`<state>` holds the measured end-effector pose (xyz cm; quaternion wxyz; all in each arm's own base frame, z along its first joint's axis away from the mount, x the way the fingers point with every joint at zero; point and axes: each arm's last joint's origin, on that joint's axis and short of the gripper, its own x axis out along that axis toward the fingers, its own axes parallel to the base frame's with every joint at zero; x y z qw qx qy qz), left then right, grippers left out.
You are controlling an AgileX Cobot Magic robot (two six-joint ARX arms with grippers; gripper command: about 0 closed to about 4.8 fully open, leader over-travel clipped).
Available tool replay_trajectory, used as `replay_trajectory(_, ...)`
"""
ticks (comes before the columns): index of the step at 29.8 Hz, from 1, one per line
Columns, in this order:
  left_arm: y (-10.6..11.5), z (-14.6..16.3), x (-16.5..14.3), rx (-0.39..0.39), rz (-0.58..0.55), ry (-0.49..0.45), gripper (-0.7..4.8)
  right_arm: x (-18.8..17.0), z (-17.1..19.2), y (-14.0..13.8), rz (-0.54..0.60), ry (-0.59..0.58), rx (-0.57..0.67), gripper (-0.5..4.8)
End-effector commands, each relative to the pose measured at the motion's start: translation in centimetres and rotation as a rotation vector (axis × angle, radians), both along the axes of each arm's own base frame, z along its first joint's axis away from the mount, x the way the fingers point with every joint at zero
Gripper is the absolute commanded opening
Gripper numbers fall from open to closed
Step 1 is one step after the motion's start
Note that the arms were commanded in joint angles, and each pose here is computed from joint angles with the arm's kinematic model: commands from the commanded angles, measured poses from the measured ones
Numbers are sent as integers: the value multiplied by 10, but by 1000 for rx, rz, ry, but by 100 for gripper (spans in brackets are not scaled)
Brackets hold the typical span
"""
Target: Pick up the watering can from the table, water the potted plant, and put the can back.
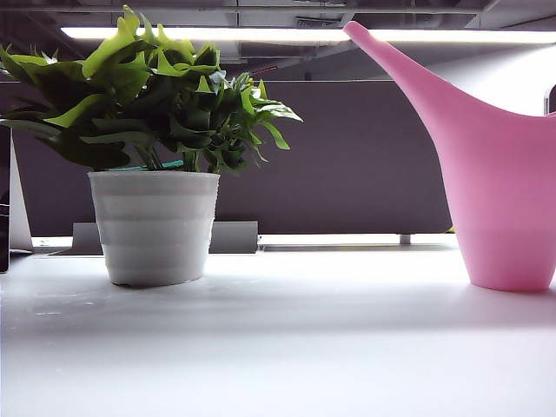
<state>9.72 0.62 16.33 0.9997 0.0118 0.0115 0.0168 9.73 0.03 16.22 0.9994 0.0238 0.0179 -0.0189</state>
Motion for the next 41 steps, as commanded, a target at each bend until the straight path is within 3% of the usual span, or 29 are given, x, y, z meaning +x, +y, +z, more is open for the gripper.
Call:
replay_trajectory(1, 0, 1, 0, -2, -3, -7, -5, 0, 2, 1, 21, -23, -30, -5)
replay_trajectory(8, 0, 1, 0, -3, -3, -6, -5, 0, 10, 4, 54, -105, -76, -6)
replay_trajectory(41, 0, 1, 0, -3, -3, -6, -5, 0, 9, 4, 49, -98, -72, -6)
